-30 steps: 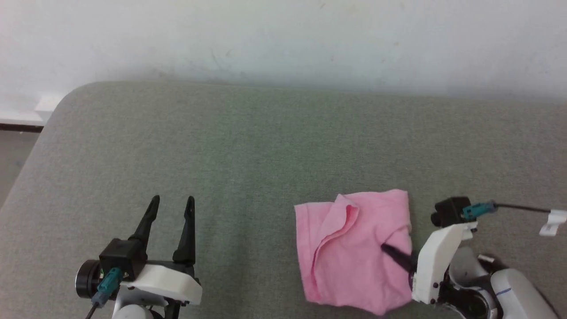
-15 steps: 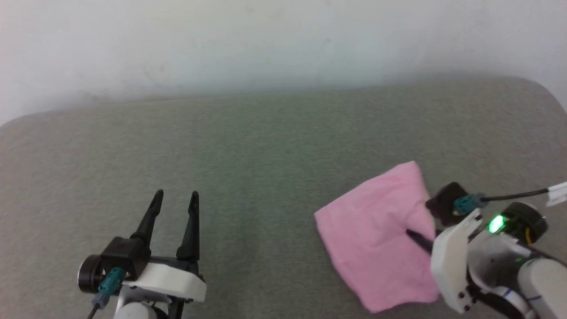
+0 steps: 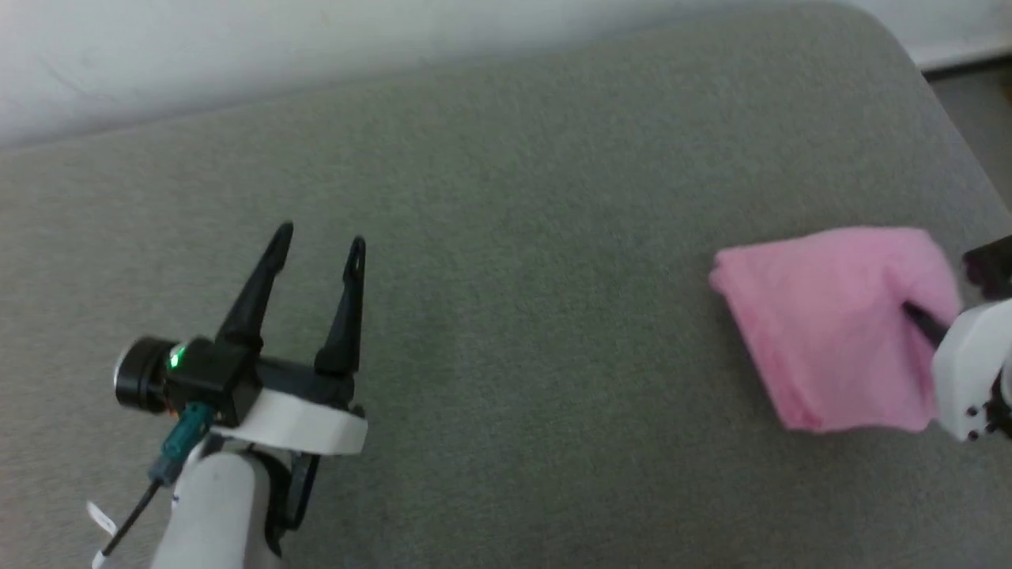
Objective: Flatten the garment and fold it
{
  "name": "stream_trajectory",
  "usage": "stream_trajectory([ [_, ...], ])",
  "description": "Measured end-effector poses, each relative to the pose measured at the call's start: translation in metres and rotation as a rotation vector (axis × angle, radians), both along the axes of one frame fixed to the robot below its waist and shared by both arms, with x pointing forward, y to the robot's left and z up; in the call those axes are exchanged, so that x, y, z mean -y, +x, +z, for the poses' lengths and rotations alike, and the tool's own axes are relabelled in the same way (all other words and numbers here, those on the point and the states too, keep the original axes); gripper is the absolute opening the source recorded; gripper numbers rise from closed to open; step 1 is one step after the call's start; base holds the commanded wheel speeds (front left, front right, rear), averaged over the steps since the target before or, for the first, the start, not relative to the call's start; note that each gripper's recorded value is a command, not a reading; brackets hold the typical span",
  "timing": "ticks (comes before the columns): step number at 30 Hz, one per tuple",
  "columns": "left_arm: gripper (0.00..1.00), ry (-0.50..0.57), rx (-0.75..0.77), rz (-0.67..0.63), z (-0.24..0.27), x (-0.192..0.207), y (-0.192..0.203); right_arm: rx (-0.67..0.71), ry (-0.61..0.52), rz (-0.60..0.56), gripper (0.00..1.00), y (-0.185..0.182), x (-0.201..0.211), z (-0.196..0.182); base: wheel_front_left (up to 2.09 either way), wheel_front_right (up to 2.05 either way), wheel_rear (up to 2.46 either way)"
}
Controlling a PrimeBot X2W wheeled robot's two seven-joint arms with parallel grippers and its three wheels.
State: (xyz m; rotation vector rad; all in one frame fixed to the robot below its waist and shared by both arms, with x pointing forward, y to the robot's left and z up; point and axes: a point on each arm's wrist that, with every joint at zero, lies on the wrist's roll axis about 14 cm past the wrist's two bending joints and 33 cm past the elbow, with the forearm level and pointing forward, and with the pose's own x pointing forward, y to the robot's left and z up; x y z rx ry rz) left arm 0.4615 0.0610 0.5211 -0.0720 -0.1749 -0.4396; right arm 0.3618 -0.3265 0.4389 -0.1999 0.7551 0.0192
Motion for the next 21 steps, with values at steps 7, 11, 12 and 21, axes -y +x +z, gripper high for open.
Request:
stream_trajectory([
  [7,1.00,-0.011,-0.011,-0.117,-0.022,0.039,0.032,0.040,-0.164,-0.098,0.00,0.009,0.072,-0.009,0.00,0.00,0.00],
  [11,1.00,-0.022,-0.049,-0.155,-0.043,0.052,0.040,0.169,-0.314,-0.083,0.00,0.026,0.107,0.009,0.00,0.00,0.00],
  [12,1.00,-0.025,-0.058,-0.160,-0.048,0.054,0.041,0.168,-0.325,-0.103,0.22,0.025,0.114,0.006,0.00,0.00,0.00],
  [21,1.00,-0.031,-0.105,-0.169,-0.067,0.058,0.042,0.189,-0.352,-0.287,1.00,-0.012,0.152,-0.020,0.00,0.00,0.00],
])
